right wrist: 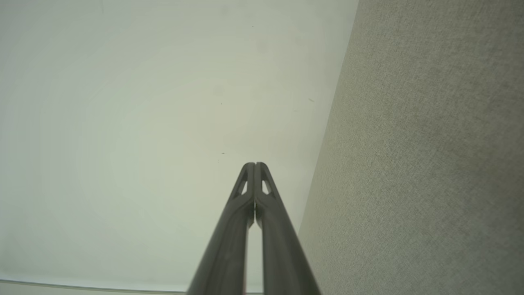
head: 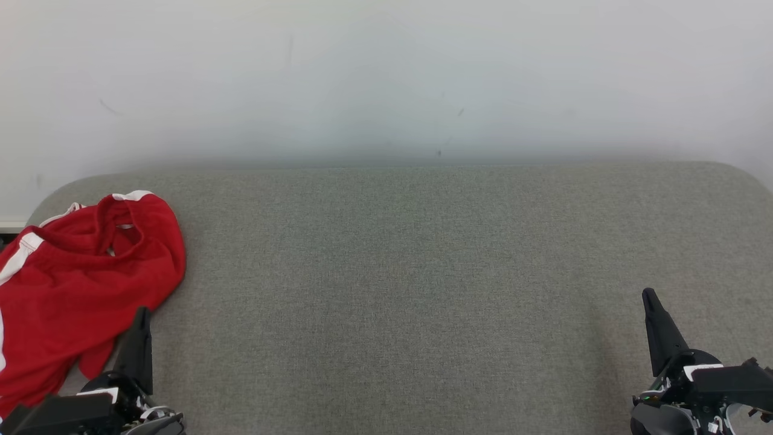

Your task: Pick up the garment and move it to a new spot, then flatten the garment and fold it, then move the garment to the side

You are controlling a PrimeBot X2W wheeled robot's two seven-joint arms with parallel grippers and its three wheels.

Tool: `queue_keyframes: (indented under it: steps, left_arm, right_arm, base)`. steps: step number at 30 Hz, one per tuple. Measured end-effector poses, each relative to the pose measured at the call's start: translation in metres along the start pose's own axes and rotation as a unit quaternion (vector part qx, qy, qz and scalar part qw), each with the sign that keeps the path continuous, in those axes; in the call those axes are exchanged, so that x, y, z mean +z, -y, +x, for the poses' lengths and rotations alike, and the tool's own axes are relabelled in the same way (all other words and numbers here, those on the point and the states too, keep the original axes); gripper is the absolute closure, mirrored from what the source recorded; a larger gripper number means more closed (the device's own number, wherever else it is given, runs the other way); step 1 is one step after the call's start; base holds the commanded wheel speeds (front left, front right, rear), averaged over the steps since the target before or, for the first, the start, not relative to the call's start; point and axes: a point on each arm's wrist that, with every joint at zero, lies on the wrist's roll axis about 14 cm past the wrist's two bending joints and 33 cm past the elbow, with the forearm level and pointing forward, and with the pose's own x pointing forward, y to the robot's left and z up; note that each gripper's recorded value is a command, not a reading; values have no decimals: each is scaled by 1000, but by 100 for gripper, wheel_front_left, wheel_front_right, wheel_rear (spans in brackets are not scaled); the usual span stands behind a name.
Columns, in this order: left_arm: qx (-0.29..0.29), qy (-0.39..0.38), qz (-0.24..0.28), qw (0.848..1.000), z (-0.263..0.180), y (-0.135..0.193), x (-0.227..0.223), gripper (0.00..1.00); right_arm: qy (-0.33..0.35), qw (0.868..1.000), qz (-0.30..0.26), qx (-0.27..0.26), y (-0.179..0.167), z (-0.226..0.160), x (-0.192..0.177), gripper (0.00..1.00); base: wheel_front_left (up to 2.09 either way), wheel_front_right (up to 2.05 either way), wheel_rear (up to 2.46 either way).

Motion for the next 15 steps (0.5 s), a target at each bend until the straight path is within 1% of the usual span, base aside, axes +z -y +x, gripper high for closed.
queue_keyframes:
  steps: [15]
  left_arm:
    - [0,0,0,1000,0,0,0,100]
  right_arm:
    - [0,1000,0,0,0,0,0,100]
  base:
    - [0,0,0]
